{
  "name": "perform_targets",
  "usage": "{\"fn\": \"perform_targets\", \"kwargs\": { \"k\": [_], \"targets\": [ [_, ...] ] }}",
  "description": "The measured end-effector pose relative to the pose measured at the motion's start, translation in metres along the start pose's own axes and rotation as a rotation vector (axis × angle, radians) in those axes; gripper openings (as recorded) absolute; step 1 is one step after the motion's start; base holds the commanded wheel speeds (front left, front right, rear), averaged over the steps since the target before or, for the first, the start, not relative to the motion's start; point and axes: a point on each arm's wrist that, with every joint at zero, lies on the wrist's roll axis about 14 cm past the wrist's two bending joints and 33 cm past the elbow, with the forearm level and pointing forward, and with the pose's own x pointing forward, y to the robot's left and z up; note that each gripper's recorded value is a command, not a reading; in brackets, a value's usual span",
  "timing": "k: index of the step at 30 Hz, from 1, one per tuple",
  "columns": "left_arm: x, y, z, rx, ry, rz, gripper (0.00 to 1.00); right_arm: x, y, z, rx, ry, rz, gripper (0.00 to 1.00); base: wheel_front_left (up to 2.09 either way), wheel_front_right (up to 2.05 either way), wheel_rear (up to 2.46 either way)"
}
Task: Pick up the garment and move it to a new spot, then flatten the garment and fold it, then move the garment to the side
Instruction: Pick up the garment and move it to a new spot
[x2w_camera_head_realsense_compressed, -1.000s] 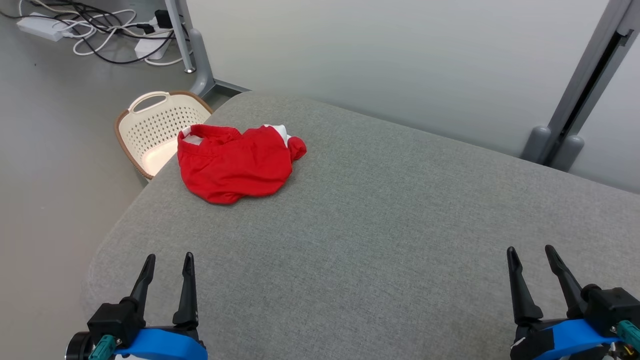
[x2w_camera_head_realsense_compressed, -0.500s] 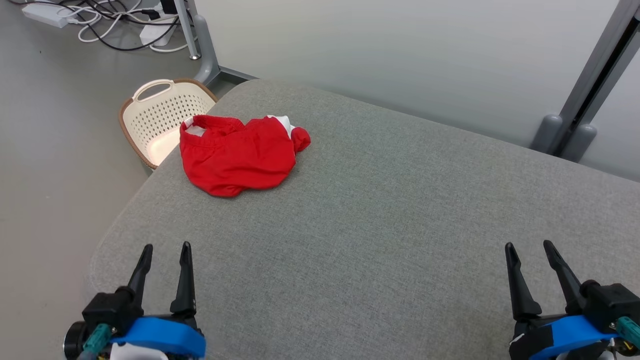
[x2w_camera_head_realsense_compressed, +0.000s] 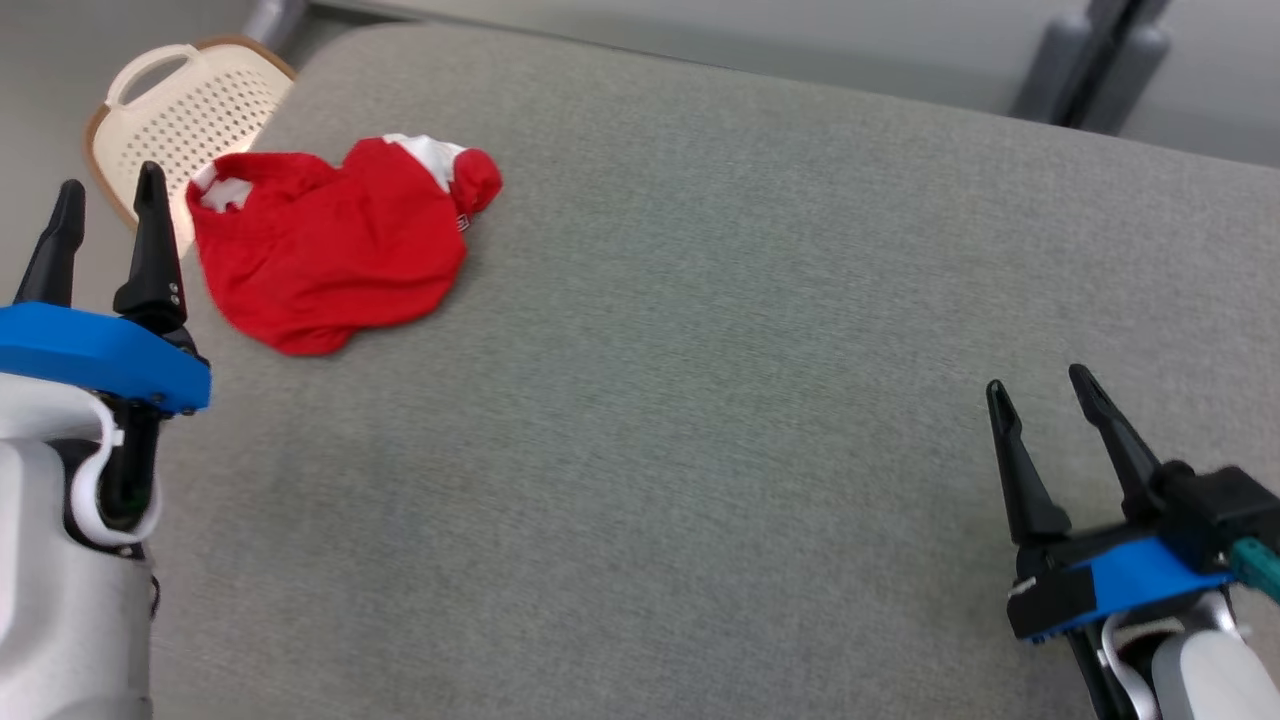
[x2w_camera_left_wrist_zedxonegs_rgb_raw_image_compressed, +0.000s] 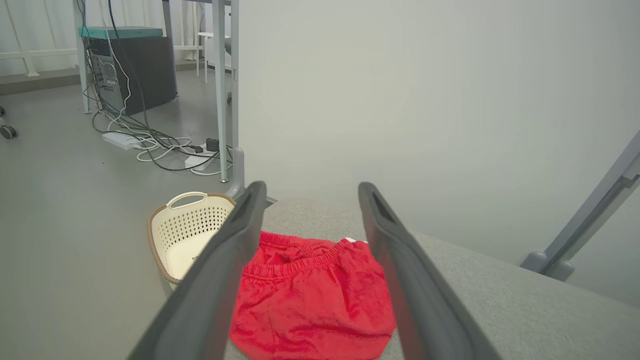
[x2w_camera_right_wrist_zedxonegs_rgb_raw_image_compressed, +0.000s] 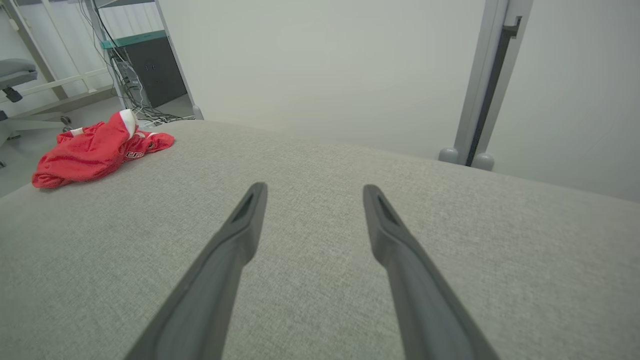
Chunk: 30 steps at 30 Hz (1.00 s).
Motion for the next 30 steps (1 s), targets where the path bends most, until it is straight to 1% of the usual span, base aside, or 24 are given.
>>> {"fn": "perform_targets", "kwargs": {
  "k": [6, 12, 17, 20, 23, 24, 25, 26, 30],
  "targets": [
    [0.058, -0.008, -0.056, -0.036, 0.25, 0.002, 1.0, 0.005, -0.032, -0.01, -0.016, 0.002, -0.054, 1.0, 0.0, 0.0, 0.0],
    [0.091, -0.008, -0.12, -0.051, 0.472, 0.063, 1.0, 0.006, -0.063, -0.003, -0.05, -0.071, -0.114, 1.0, 0.0, 0.0, 0.0],
    [0.089, 0.002, -0.179, -0.039, 0.702, 0.152, 1.0, 0.003, -0.08, -0.004, -0.064, -0.097, -0.152, 1.0, 0.0, 0.0, 0.0],
    [0.085, 0.001, -0.201, -0.039, 0.804, 0.181, 1.0, -0.001, -0.088, -0.009, -0.065, -0.091, -0.177, 1.0, 0.0, 0.0, 0.0],
    [0.081, 0.001, -0.212, -0.055, 0.887, 0.196, 1.0, -0.006, -0.094, -0.013, -0.064, -0.082, -0.197, 1.0, 0.0, 0.0, 0.0],
    [0.08, 0.001, -0.214, -0.053, 0.912, 0.197, 0.67, -0.009, -0.096, -0.014, -0.064, -0.079, -0.205, 1.0, 0.0, 0.0, 0.0],
    [0.079, 0.0, -0.216, -0.046, 0.931, 0.189, 0.3, -0.011, -0.098, -0.014, -0.065, -0.08, -0.215, 1.0, 0.0, 0.0, 0.0],
    [0.079, -0.001, -0.215, -0.037, 0.936, 0.184, 0.0, -0.013, -0.1, -0.012, -0.065, -0.083, -0.225, 1.0, 0.0, 0.0, 0.0],
    [0.073, -0.007, -0.21, -0.027, 0.935, 0.157, 0.0, -0.019, -0.105, -0.004, -0.065, -0.1, -0.251, 1.0, 0.0, 0.0, 0.0]
  ]
}}
